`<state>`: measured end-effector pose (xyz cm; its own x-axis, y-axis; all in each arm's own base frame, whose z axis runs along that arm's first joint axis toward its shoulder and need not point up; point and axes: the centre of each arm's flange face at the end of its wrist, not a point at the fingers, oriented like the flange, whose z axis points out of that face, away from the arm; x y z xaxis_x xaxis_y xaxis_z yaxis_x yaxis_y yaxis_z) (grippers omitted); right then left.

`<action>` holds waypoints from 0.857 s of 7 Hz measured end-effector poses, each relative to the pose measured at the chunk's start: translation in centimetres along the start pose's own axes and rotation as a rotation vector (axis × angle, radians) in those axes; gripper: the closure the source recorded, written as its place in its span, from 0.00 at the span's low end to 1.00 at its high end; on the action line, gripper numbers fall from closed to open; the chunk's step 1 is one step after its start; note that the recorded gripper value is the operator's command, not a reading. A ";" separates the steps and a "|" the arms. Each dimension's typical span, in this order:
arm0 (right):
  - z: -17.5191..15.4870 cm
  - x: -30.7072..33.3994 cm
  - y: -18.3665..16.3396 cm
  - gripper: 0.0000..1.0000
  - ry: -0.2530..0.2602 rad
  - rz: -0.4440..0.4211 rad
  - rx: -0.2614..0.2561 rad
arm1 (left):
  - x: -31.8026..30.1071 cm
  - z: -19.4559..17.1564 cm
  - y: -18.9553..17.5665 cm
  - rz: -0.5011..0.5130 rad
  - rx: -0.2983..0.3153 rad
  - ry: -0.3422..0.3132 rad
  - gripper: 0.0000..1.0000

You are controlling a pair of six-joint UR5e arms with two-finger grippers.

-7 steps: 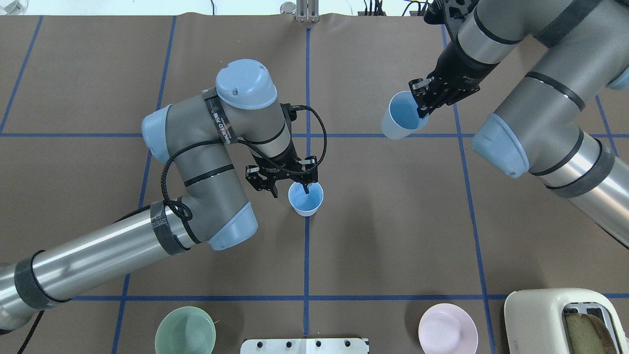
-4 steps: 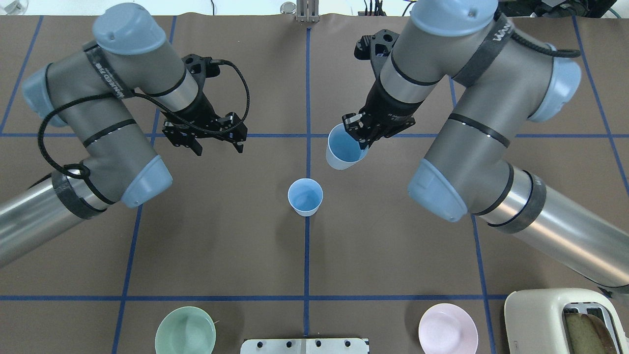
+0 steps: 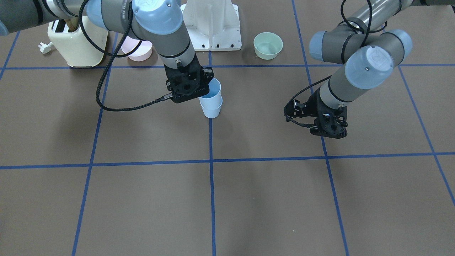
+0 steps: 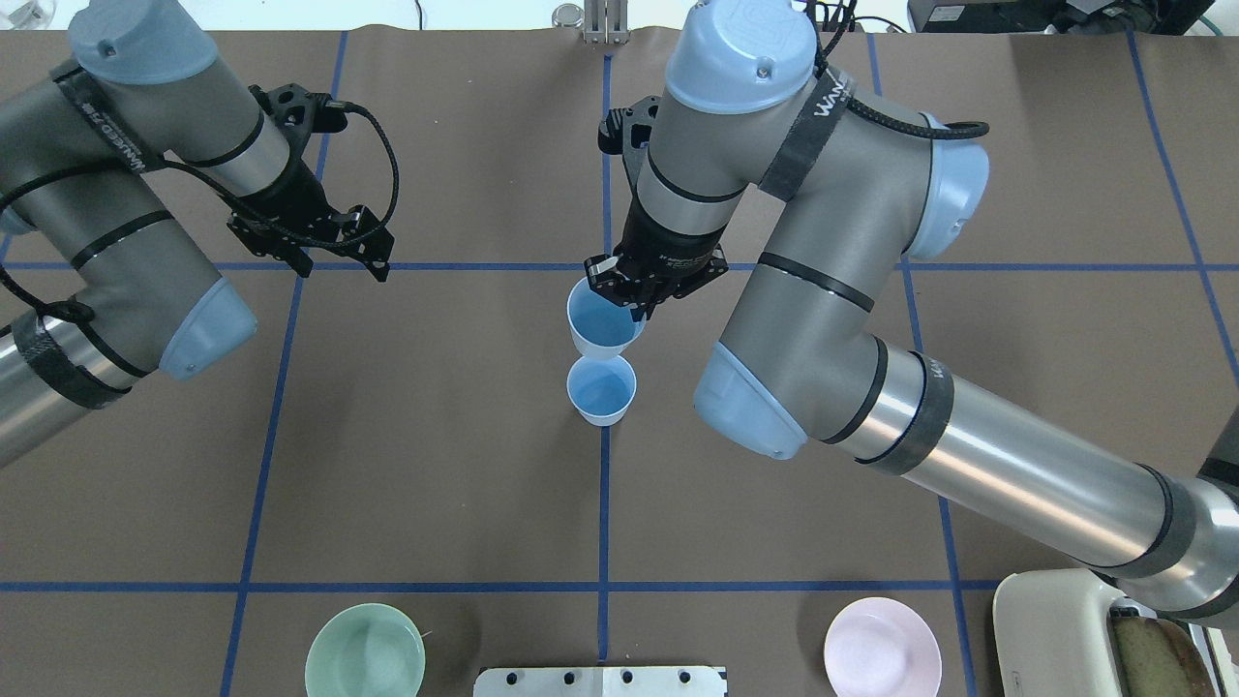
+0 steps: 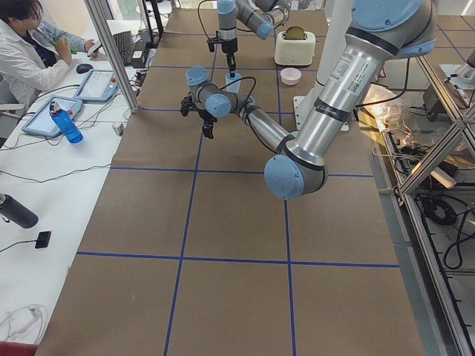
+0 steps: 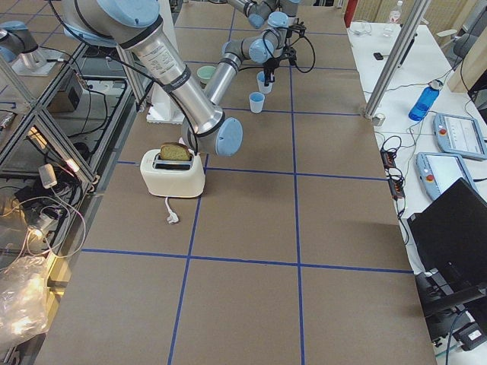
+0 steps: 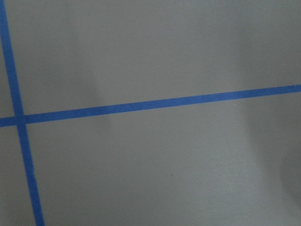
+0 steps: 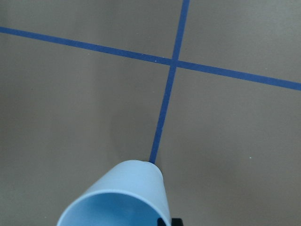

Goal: Stack blue cups with both arms
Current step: 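Lower the right gripper's cup into the cup at center while the left arm withdraws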

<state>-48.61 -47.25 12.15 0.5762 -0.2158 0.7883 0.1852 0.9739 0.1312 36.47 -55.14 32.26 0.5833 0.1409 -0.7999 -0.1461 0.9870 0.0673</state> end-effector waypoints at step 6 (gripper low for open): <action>2.6 -0.1 1.1 1.00 0.021 -0.009 -0.034 | -1.3 0.4 0.1 0.013 -0.004 -0.009 0.03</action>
<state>-50.58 -45.92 13.78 0.5907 -0.2261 0.7746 0.2174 0.9690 0.1171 36.05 -55.16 33.53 0.5888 0.1542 -0.7934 -0.1567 0.9848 0.0752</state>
